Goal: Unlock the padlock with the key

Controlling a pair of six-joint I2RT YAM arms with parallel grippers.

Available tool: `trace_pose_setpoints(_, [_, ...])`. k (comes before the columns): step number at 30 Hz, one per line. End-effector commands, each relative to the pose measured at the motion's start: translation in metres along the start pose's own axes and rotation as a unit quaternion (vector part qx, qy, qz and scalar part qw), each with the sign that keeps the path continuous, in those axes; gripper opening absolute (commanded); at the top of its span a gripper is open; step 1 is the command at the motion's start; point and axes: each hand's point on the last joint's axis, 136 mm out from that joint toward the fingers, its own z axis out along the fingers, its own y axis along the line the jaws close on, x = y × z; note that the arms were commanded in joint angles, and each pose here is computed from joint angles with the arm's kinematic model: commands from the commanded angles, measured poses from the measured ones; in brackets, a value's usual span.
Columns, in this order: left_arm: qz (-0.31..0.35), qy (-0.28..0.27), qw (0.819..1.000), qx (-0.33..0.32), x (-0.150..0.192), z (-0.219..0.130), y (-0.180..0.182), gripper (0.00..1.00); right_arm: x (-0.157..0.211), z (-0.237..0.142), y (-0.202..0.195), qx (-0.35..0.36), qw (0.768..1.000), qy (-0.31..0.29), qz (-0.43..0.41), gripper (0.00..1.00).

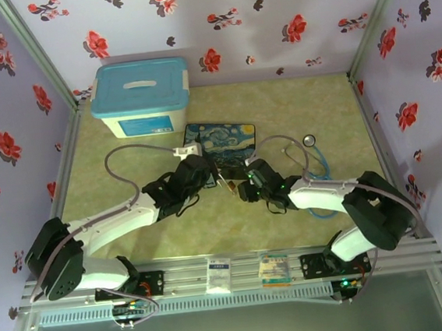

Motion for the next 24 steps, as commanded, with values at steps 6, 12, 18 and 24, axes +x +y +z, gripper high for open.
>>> trace_pose_setpoints(6, [-0.012, 0.003, 1.000, -0.019, 0.012, 0.002, 0.020, 0.28, -0.029, 0.003, 0.021, -0.066, 0.997, -0.042, 0.000, 0.50])
trace_pose_setpoints(12, [-0.011, 0.001, 1.000, -0.020, 0.012, 0.001, 0.024, 0.28, -0.031, 0.012, 0.022, -0.092, 0.995, -0.030, -0.002, 0.54])
trace_pose_setpoints(18, [-0.014, -0.003, 1.000, -0.020, 0.012, -0.001, 0.028, 0.29, -0.030, 0.020, 0.026, -0.116, 0.993, -0.017, -0.004, 0.54])
trace_pose_setpoints(24, [-0.019, -0.001, 1.000, -0.024, 0.016, 0.000, 0.033, 0.29, -0.030, 0.028, 0.027, -0.117, 0.993, -0.015, -0.006, 0.55])
